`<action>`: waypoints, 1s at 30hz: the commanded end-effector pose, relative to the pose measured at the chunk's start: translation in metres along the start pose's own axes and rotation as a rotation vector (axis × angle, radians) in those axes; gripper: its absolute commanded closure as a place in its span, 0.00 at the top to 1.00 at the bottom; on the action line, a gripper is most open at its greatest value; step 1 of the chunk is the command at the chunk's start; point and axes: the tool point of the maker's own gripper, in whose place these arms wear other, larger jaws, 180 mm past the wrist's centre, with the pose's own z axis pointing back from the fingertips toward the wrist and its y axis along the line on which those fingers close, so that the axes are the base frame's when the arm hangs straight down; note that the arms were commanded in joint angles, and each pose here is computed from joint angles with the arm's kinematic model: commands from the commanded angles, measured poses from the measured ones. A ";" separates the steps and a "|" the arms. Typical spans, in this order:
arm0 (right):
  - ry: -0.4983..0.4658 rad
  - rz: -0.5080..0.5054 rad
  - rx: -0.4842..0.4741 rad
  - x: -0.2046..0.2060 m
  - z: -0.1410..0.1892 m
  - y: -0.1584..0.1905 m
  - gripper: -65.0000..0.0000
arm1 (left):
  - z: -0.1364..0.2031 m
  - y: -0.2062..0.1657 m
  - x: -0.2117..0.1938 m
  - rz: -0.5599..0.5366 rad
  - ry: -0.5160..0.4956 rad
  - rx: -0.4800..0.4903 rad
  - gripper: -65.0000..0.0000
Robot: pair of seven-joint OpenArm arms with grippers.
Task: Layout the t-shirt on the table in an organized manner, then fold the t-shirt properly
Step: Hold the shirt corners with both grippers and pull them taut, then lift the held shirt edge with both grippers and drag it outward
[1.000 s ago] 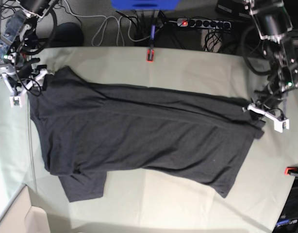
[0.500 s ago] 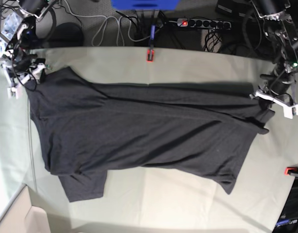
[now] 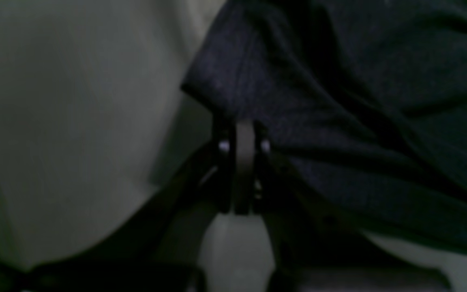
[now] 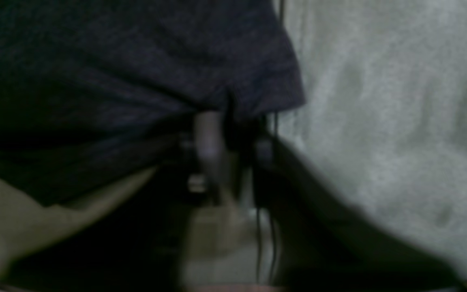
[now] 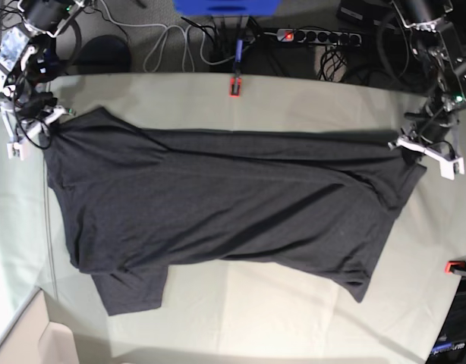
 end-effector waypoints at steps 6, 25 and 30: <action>-0.058 -0.004 -0.064 0.018 0.015 -0.023 0.00 | 0.002 0.002 0.018 -0.012 -0.051 0.003 0.00; -0.281 0.122 0.017 0.125 0.022 0.044 0.00 | 0.002 0.002 0.020 -0.014 -0.057 0.002 0.00; -0.296 0.086 0.060 0.145 0.008 0.052 0.00 | 0.001 0.002 0.021 -0.015 -0.057 0.003 0.00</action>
